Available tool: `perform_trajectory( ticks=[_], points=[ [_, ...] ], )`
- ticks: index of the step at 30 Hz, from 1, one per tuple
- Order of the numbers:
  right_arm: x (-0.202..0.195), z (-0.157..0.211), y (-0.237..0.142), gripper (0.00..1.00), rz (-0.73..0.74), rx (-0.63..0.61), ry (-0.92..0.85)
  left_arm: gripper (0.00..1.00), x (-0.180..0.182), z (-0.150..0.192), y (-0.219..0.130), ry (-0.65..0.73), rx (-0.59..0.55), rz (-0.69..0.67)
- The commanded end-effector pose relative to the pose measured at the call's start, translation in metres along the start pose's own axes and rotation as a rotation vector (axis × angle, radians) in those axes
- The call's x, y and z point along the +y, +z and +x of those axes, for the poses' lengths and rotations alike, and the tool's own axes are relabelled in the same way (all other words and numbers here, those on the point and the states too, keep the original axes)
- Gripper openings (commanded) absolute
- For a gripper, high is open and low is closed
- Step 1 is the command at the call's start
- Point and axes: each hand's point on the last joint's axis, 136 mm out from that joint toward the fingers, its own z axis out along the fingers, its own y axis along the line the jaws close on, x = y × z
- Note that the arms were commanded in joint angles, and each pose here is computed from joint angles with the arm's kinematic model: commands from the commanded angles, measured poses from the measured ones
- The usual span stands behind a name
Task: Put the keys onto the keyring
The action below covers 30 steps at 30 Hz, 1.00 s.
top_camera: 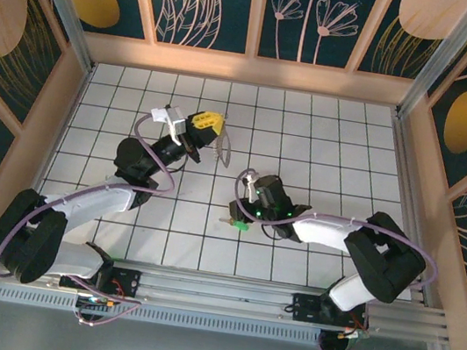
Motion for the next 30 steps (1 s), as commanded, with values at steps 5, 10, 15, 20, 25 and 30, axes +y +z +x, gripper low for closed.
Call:
perform_trajectory(
  ticks=[5,10,15,20,25,30],
  points=[
    [0.002,0.015,0.011,0.37,0.115,0.07,-0.089,0.0,0.001,-0.03,-0.006,0.06,-0.097,-0.013],
    [0.006,0.023,0.017,0.36,0.151,0.102,-0.136,0.0,0.002,-0.032,-0.007,0.06,-0.102,-0.013],
    [0.005,0.027,0.018,0.35,0.197,0.112,-0.163,0.0,0.002,-0.032,-0.007,0.057,-0.099,-0.004],
    [0.002,0.03,0.016,0.34,0.224,0.117,-0.169,0.0,0.001,-0.032,-0.007,0.054,-0.099,0.0],
    [0.0,0.033,0.014,0.32,0.228,0.121,-0.168,0.0,0.001,-0.032,-0.006,0.054,-0.1,0.004],
    [0.0,0.034,0.013,0.3,0.223,0.124,-0.169,0.0,0.001,-0.032,-0.006,0.05,-0.1,0.007]
  ],
)
